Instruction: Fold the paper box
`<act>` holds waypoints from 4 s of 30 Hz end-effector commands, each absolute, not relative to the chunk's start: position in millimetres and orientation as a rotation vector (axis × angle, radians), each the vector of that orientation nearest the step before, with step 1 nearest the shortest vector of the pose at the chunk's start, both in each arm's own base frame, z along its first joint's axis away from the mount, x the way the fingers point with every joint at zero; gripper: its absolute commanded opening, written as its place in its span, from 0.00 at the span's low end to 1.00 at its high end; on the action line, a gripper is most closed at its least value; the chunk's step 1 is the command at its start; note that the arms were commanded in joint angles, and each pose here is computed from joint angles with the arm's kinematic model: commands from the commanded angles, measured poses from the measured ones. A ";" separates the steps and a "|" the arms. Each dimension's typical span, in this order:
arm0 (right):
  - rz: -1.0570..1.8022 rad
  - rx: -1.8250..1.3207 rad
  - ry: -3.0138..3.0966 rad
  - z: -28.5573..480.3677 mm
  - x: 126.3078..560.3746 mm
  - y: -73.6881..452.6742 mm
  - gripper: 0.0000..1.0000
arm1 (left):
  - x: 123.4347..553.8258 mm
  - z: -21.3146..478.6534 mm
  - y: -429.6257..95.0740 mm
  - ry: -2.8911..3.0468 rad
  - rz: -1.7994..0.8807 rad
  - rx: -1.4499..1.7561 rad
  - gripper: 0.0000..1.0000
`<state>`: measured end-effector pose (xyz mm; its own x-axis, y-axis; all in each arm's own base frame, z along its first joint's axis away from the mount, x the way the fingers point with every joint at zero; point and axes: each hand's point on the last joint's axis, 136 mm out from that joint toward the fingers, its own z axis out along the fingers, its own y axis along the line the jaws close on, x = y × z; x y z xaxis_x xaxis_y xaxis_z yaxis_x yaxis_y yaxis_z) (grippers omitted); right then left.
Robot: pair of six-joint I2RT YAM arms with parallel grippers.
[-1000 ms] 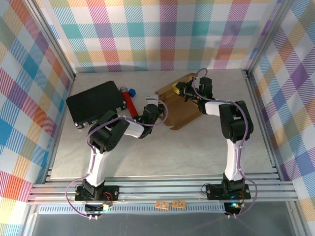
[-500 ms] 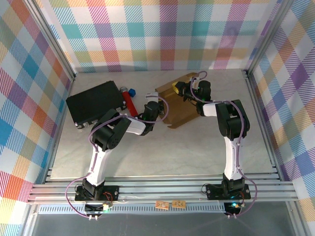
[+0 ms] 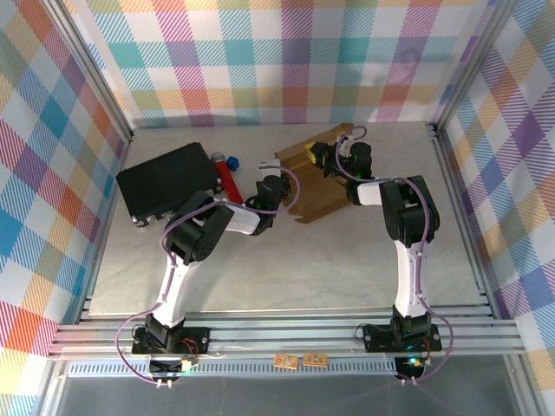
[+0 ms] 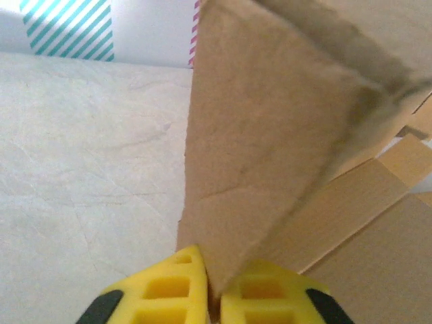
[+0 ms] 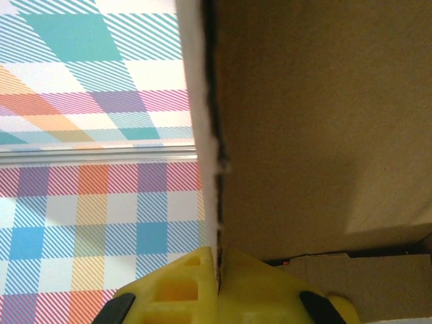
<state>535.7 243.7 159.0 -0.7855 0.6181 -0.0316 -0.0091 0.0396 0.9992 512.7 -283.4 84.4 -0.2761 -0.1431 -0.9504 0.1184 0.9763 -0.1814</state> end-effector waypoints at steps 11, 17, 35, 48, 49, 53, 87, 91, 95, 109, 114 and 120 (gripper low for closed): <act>1.833 0.619 2.045 128.3 513.0 268.6 0.00 | 520.9 118.7 -287.3 1.778 -0.172 -0.069 0.00; 1.835 0.628 2.079 125.4 510.0 270.2 0.00 | 524.1 127.4 -288.1 1.746 -0.128 -0.023 0.27; 1.841 0.639 2.094 128.9 509.3 272.3 0.00 | 533.9 127.3 -286.9 1.761 -0.067 0.013 0.00; 1.586 0.708 2.027 211.1 495.4 228.2 0.65 | 514.3 152.0 -271.2 1.912 -0.059 0.030 0.00; 1.558 0.702 2.021 221.5 492.6 222.1 0.66 | 511.4 154.8 -269.7 1.932 -0.063 0.036 0.00; 1.371 0.659 2.021 272.2 475.9 192.7 0.73 | 498.2 170.4 -264.4 2.007 -0.121 0.054 0.00; 0.953 0.616 2.606 276.2 393.2 166.0 0.53 | 345.9 202.5 -234.3 2.745 -0.378 0.032 0.00; 0.971 0.591 2.639 269.9 402.7 180.0 0.55 | 345.1 203.1 -236.0 2.731 -0.372 0.050 0.00; 0.943 0.582 2.704 251.1 402.1 190.1 0.56 | 345.3 205.0 -239.1 2.716 -0.366 0.064 0.00; 0.995 0.715 2.738 237.1 388.1 193.7 0.42 | 354.1 212.3 -246.6 2.669 -0.374 0.071 0.00; 1.082 0.839 2.697 234.0 395.7 201.2 0.27 | 354.8 213.8 -249.5 2.659 -0.368 0.084 0.00; 1.123 0.931 2.625 246.0 402.1 200.8 0.00 | 355.0 215.9 -247.4 2.637 -0.360 0.082 0.00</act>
